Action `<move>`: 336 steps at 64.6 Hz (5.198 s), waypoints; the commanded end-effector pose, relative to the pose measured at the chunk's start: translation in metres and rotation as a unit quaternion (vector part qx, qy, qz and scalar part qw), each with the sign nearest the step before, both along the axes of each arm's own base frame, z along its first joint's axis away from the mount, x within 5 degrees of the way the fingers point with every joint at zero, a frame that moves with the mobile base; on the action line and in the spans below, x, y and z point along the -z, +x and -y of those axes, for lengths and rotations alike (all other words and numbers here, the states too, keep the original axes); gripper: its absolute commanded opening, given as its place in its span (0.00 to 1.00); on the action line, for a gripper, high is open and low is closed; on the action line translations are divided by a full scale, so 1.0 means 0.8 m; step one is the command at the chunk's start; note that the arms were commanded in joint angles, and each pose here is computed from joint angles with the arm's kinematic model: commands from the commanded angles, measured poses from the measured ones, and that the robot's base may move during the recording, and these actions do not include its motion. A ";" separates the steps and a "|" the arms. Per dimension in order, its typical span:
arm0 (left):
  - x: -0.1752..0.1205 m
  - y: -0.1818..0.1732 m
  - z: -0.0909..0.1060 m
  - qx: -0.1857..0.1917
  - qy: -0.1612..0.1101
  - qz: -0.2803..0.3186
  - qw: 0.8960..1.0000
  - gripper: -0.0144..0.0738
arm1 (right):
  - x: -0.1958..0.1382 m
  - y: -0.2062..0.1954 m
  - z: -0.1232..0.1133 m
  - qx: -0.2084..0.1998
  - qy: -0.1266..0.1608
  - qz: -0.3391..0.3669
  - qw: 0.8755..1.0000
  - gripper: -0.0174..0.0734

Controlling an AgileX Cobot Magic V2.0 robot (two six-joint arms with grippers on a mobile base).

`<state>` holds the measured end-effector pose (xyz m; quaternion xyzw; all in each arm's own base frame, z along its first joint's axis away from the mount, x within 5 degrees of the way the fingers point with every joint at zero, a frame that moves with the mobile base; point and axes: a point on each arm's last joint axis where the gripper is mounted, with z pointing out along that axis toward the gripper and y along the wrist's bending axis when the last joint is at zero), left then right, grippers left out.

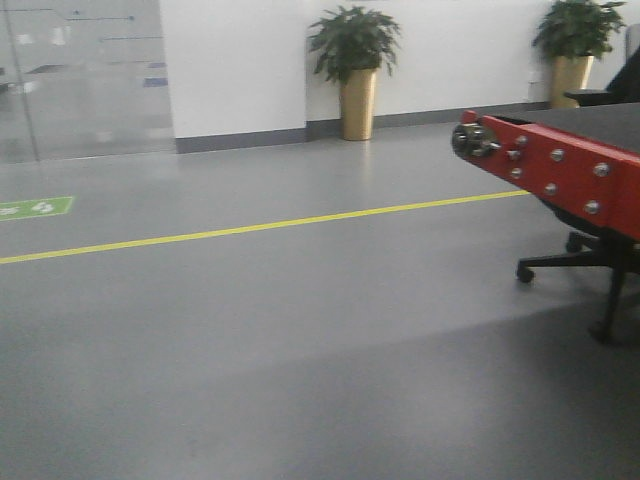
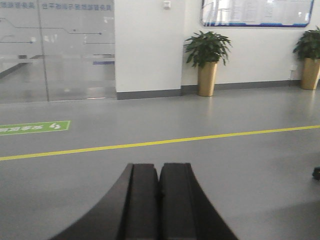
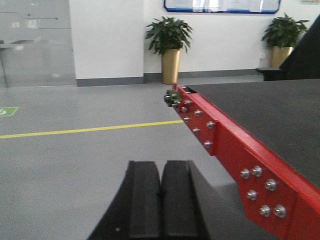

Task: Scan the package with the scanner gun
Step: 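Drive the base forward and turn toward the red-framed table, then approach the table edge, aligning grippers with the box and scanner, then open the left gripper and close it around the tan box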

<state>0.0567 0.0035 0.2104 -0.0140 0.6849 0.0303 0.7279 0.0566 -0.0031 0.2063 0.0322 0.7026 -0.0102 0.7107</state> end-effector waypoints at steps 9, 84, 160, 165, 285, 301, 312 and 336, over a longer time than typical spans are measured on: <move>-0.003 -0.001 0.000 0.003 0.000 0.013 1.000 0.04 | -0.003 0.000 0.000 0.002 0.001 0.013 1.000 0.02; -0.003 -0.001 0.000 0.003 0.000 0.013 1.000 0.04 | -0.003 0.000 0.000 0.002 0.001 0.013 1.000 0.02; -0.003 -0.001 0.003 0.019 0.000 0.013 1.000 0.04 | -0.003 0.000 0.000 0.002 0.001 0.013 1.000 0.02; -0.003 -0.001 0.003 0.019 0.000 0.013 1.000 0.04 | -0.003 0.000 0.000 0.002 0.001 0.013 1.000 0.02; -0.173 -0.040 0.004 0.018 0.005 0.112 0.994 0.17 | -0.154 -0.020 -0.003 -0.006 -0.006 0.089 0.996 0.03; -0.230 0.011 0.002 0.019 0.001 0.032 0.999 0.74 | -0.197 0.023 0.000 -0.006 -0.003 0.043 0.999 0.58; -0.248 0.054 0.008 0.046 -0.001 -0.021 0.999 0.84 | -0.185 0.060 0.003 -0.005 0.000 -0.014 1.000 0.82; -0.284 0.189 0.019 0.055 -0.005 -0.314 0.948 0.82 | -0.182 0.079 0.002 -0.012 0.001 -0.017 1.000 0.82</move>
